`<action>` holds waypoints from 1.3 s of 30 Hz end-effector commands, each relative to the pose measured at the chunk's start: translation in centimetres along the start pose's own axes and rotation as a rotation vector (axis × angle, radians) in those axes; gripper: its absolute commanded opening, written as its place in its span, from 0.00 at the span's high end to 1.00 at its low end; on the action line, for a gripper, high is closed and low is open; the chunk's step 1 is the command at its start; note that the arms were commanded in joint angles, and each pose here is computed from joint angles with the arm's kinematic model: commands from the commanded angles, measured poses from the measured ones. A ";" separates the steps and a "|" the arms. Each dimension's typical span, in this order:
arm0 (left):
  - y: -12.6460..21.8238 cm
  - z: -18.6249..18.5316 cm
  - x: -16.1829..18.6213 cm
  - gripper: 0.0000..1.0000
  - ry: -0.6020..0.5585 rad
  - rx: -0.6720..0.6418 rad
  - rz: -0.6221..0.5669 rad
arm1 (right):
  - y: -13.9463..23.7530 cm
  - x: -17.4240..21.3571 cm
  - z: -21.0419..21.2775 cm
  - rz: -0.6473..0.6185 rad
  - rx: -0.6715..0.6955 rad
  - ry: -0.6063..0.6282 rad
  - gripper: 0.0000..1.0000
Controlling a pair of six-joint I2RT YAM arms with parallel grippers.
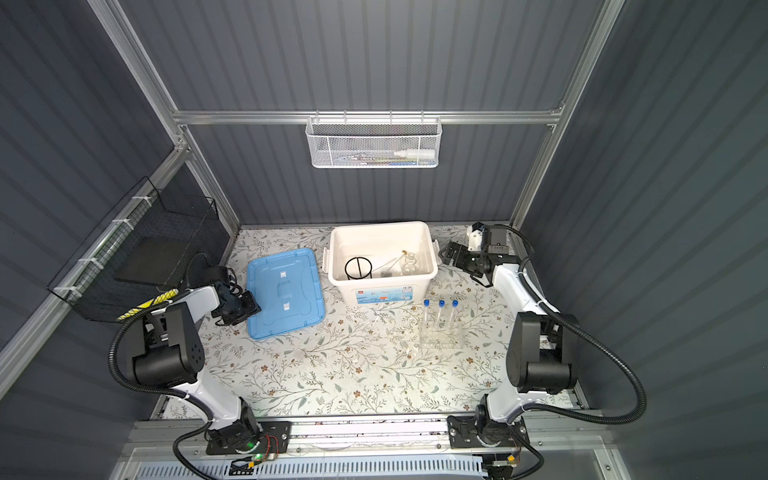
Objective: Organize the chemistry lab equipment
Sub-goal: 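Drag the blue lid with the left gripper toward the bin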
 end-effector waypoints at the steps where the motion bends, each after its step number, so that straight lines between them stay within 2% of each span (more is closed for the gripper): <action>1: 0.6 -1.4 0.6 0.53 -0.002 0.078 -0.002 | -0.2 0.6 -0.4 0.015 0.000 -0.023 0.01; 6: 0.9 -2.6 1.1 0.53 -0.042 0.066 -0.001 | -0.2 0.5 -0.3 0.014 -0.004 -0.025 0.01; 17: 1.3 -1.3 0.8 0.54 0.002 -0.057 -0.007 | -0.1 0.5 -0.3 0.012 0.000 -0.022 0.01; 25: 1.0 -1.0 0.8 0.66 0.023 -0.073 -0.005 | -0.1 0.6 -0.3 0.014 0.000 -0.019 0.01; 36: -0.5 -1.0 0.8 0.73 0.047 -0.059 0.013 | 0.1 0.7 -0.3 0.014 0.000 -0.014 0.01; 39: -0.7 -0.9 0.9 0.78 0.040 -0.061 0.022 | 0.2 0.6 -0.3 0.011 0.003 -0.009 0.01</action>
Point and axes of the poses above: each gripper's point midway between its finger pads, its own y axis back along the fingers, its own z axis along the line the jaws close on, x = y × z, the point moved 5 cm from there along y, back along the fingers, and after that the axes turned 1 degree about -y, right-handed, at the moved point
